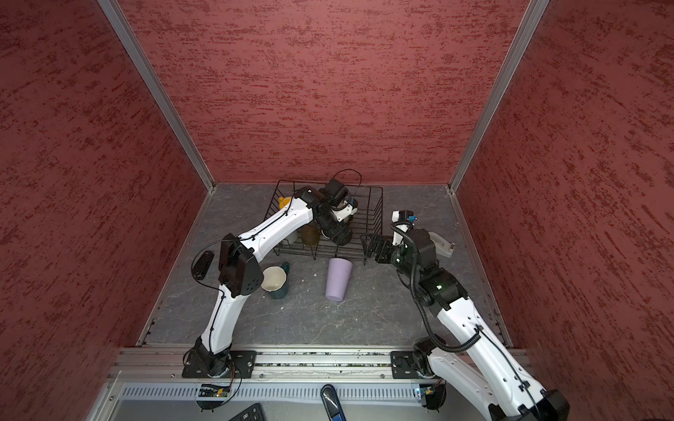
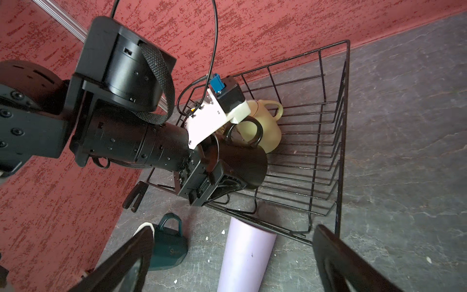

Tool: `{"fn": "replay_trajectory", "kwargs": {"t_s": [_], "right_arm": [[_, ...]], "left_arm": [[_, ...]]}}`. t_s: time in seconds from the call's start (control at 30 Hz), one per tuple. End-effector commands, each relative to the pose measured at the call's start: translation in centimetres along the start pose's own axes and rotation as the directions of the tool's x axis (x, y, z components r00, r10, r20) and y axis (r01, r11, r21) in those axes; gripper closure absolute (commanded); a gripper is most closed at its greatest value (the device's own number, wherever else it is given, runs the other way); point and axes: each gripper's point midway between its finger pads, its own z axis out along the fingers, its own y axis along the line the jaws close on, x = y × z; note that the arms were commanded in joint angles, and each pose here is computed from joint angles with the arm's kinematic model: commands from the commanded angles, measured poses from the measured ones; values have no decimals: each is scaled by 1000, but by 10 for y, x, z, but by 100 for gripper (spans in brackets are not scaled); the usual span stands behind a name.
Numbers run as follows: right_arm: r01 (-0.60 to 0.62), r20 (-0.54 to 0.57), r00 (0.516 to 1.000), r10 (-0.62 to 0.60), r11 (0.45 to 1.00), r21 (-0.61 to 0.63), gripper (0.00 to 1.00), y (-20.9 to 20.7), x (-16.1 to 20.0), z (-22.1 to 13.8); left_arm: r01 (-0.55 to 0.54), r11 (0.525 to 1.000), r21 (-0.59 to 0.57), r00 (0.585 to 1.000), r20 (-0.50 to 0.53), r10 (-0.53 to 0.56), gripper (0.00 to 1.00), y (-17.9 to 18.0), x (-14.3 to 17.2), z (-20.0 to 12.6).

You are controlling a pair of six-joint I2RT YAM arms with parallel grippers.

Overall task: Load cups into a dish rack
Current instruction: Place the cup upside down at the dish rack.

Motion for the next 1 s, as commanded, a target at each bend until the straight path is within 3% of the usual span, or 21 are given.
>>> {"fn": "replay_trajectory", "kwargs": {"t_s": [0.0,0.33,0.63,0.97], "right_arm": [[0,20,1000,0,1000,24,1,-7,-2,-3],[-2,21,1000,1,1000,23,1,-8,-2,-1],[-8,16,1000,7,1000,24,1,-10,1,1],[-14,9,1000,13,1000,21,1,-11,2,4]], "left_arm": [[-45,998,-35,999,10,46,100,7,-7,-2],[-63,998,16,995,-74,64,100,3,9,11],[-52,999,-11,989,-136,50,100,12,19,26],[-58,994,-88,986,-164,43,91,29,23,35]]}}
